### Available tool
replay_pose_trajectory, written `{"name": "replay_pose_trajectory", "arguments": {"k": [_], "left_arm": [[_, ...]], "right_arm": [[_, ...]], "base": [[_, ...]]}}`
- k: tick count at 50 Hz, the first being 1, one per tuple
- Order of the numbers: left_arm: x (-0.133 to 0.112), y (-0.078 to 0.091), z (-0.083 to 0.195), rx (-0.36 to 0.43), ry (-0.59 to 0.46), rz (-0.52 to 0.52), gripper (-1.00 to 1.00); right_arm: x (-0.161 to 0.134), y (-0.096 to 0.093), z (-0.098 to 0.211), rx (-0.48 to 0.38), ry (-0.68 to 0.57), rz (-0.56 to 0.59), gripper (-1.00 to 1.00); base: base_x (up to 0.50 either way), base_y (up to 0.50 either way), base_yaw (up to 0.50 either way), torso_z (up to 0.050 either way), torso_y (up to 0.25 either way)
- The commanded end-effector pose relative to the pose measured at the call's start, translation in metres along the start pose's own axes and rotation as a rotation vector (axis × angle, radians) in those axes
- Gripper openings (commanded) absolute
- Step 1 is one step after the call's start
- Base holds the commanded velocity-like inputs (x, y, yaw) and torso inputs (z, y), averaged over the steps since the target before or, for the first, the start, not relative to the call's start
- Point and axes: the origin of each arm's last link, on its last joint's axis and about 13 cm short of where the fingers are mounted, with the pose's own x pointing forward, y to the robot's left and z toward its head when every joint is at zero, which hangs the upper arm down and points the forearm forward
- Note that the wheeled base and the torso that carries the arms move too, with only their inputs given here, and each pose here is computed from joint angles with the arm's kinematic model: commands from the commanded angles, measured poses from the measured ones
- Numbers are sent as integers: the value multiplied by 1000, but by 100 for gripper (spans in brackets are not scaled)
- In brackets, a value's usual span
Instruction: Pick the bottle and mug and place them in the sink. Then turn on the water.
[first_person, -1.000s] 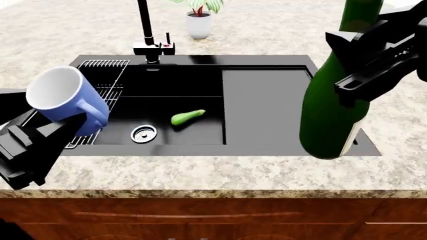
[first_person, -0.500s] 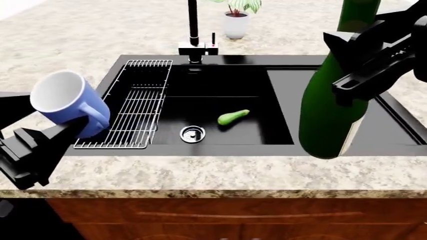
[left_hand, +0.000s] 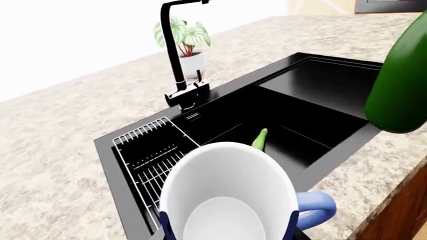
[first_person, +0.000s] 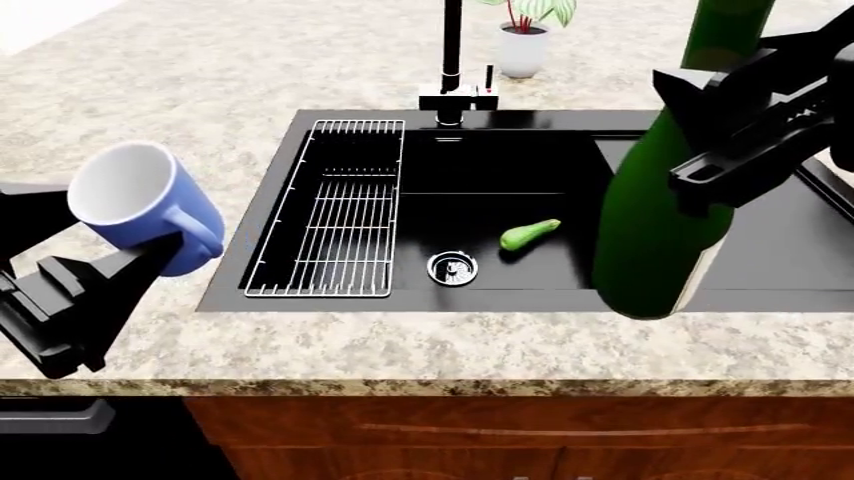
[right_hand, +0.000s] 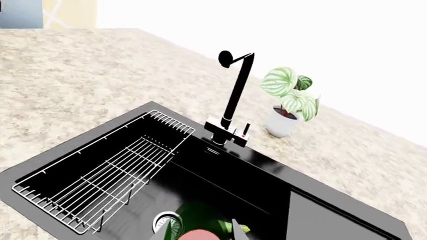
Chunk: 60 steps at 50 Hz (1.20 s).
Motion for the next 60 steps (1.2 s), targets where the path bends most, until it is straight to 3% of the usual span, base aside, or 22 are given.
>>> {"name": "replay_pose_trajectory", "arguments": {"k": [1,60], "left_arm": [[1,0,1,-1,-6,2,-100],[0,0,1,-2,-9,-2,-100]], "right_arm": [[-2,-5,3,10,-25,-49,-100],[-1,-2,-7,24,-16,-47,-100]], "base": [[0,0,0,0,0],[274,0,0,0,1]]}}
